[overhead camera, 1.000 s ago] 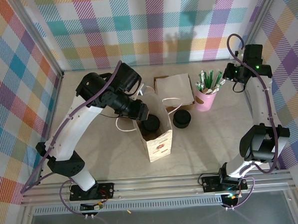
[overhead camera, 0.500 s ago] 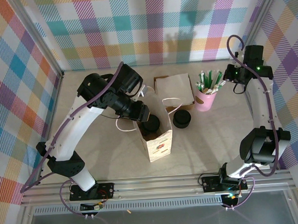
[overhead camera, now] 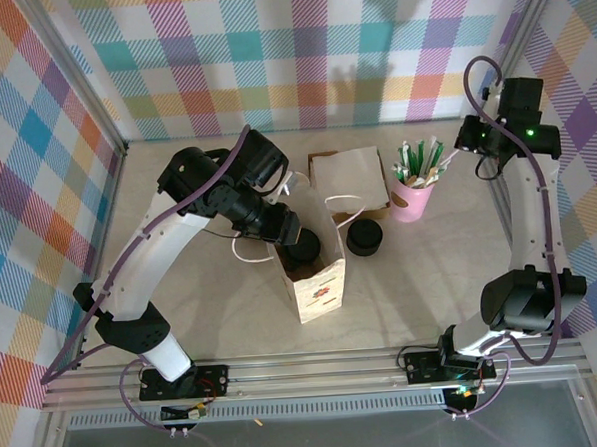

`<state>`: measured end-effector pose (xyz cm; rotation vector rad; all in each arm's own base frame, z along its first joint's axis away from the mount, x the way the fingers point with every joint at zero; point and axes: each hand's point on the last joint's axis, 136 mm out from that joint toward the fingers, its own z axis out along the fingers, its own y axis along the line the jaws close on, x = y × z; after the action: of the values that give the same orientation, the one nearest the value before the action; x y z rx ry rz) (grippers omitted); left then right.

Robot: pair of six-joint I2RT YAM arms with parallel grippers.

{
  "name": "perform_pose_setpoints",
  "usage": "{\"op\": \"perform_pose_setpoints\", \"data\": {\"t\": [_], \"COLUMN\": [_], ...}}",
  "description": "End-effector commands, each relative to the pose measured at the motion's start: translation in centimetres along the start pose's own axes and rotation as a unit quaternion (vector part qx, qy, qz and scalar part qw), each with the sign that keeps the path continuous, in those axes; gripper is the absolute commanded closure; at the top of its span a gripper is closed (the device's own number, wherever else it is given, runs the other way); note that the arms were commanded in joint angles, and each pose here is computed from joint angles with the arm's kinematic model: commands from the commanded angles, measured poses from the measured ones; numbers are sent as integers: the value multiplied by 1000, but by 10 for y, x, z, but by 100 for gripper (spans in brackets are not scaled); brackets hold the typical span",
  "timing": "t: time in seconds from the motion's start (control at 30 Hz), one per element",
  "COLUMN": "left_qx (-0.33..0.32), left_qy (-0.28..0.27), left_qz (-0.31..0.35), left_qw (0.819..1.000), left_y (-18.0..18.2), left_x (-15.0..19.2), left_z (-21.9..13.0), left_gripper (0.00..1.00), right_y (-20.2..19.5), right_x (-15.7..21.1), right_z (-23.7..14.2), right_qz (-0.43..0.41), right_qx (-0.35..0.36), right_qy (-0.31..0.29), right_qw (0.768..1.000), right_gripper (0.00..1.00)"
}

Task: Pack the takeout coffee

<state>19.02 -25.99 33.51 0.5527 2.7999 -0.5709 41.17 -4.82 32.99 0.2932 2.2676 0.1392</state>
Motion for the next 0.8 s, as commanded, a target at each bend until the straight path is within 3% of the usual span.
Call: {"op": "perform_pose_setpoints", "data": {"t": [0.0, 0.47, 0.77], "left_qx": [1, 20, 22], "left_qy": [-5, 2, 13], "left_qz": [16, 37, 38], "left_qw": [1000, 999, 999], "left_y": [0, -8, -9], "left_x": [9, 10, 14], "left_z": [-9, -11, -12], "left_gripper": [63, 63, 63], "right_y": [-5, -1, 9], "right_x": [-15, -34, -37], "right_z": [-15, -74, -92], "right_qz": [-11, -23, -13], "right_qx": [17, 31, 7], "right_qy": [-20, -74, -89], "right_qw": [1000, 997, 996], "right_gripper": [100, 100, 100]}}
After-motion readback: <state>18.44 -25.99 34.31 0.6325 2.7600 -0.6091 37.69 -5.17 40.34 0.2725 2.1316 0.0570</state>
